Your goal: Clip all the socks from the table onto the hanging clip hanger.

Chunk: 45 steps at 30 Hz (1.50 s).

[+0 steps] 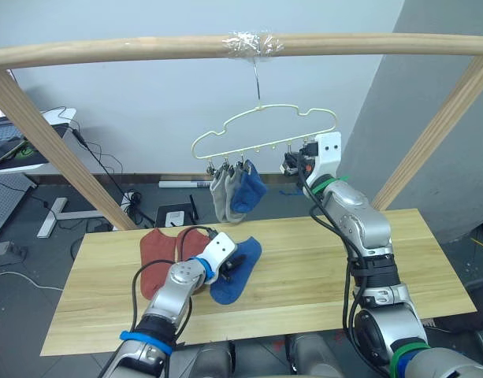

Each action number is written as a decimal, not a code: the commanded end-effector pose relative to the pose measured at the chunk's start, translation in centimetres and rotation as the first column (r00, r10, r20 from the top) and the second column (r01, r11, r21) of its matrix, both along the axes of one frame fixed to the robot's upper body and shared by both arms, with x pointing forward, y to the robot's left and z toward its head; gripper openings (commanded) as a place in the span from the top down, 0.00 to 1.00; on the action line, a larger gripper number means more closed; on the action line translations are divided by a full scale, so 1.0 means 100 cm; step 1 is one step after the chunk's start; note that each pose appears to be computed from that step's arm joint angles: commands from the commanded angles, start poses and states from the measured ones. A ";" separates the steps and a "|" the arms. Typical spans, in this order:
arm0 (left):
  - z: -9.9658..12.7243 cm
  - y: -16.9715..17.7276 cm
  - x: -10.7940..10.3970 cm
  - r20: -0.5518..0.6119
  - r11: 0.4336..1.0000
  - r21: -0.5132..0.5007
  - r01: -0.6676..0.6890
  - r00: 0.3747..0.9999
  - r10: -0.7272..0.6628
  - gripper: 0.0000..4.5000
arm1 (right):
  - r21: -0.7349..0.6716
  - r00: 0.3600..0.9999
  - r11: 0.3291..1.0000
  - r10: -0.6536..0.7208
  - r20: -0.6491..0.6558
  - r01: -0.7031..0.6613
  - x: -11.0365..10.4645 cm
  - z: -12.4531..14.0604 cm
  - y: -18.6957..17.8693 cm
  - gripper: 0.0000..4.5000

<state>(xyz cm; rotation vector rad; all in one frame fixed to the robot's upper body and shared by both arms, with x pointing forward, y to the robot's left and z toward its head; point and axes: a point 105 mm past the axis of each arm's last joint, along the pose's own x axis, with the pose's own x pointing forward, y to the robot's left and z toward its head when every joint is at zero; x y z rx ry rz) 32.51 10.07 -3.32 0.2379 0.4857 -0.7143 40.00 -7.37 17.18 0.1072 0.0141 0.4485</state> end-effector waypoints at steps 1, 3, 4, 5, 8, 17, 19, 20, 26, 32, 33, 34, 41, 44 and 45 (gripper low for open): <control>0.007 -0.007 0.008 0.019 1.000 -0.001 0.007 1.000 -0.007 0.21 | 0.004 0.999 1.000 -0.004 0.054 0.003 -0.002 0.016 -0.003 1.00; 0.008 -0.009 0.011 0.027 1.000 0.005 0.008 1.000 -0.008 0.09 | 0.005 0.999 1.000 -0.004 0.054 0.004 -0.003 0.016 -0.003 1.00; 0.008 -0.010 0.013 0.028 1.000 0.013 0.008 1.000 -0.008 0.03 | 0.005 0.999 1.000 -0.005 0.054 0.004 -0.003 0.016 -0.003 1.00; 0.008 -0.010 0.015 0.031 1.000 0.025 0.007 0.999 -0.008 0.01 | 0.006 0.999 1.000 -0.004 0.054 0.004 -0.003 0.016 -0.002 1.00; 0.005 -0.014 0.017 0.013 0.999 0.047 0.023 1.000 -0.023 0.01 | 0.009 0.998 1.000 -0.005 0.055 0.004 -0.002 0.016 -0.001 1.00; -0.021 -0.013 0.008 -0.124 0.990 0.130 0.058 0.991 -0.042 0.01 | 0.024 0.998 1.000 -0.007 0.062 0.006 -0.001 0.020 0.001 1.00; -0.024 -0.013 0.004 -0.132 0.987 0.139 0.076 0.990 -0.057 0.01 | 0.027 0.998 1.000 -0.008 0.063 0.006 -0.001 0.020 0.002 1.00; -0.024 -0.013 0.003 -0.130 0.987 0.140 0.081 0.990 -0.063 0.05 | 0.028 0.998 1.000 -0.008 0.062 0.006 -0.001 0.020 0.002 1.00; -0.025 -0.011 -0.004 -0.121 0.989 0.118 0.092 0.990 -0.078 0.31 | 0.032 0.998 0.999 -0.013 0.062 0.011 0.000 0.020 0.001 1.00; -0.017 -0.016 -0.007 -0.109 0.996 0.023 0.087 0.990 -0.084 0.63 | 0.033 0.998 0.999 -0.016 0.063 0.014 0.001 0.021 0.000 1.00; -0.013 -0.020 -0.008 -0.109 0.996 -0.017 0.086 0.990 -0.087 0.69 | 0.032 0.998 0.999 -0.016 0.064 0.014 0.002 0.021 0.000 1.00; -0.009 -0.024 -0.007 -0.107 0.995 -0.063 0.077 0.991 -0.084 0.75 | 0.032 0.998 0.999 -0.016 0.064 0.014 0.002 0.021 0.000 1.00; 0.036 -0.044 -0.001 -0.124 0.895 -0.446 -0.024 0.992 -0.035 1.00 | 0.032 0.998 0.999 -0.020 0.052 0.018 0.002 0.020 -0.004 1.00; 0.078 -0.057 0.003 -0.058 0.793 -0.609 0.007 0.997 -0.053 1.00 | 0.048 1.000 0.999 -0.017 0.024 0.016 0.001 0.021 -0.005 1.00; 0.093 -0.061 0.005 -0.019 0.764 -0.644 0.032 0.998 -0.058 1.00 | 0.055 1.000 0.998 -0.015 0.009 0.015 0.001 0.022 -0.006 1.00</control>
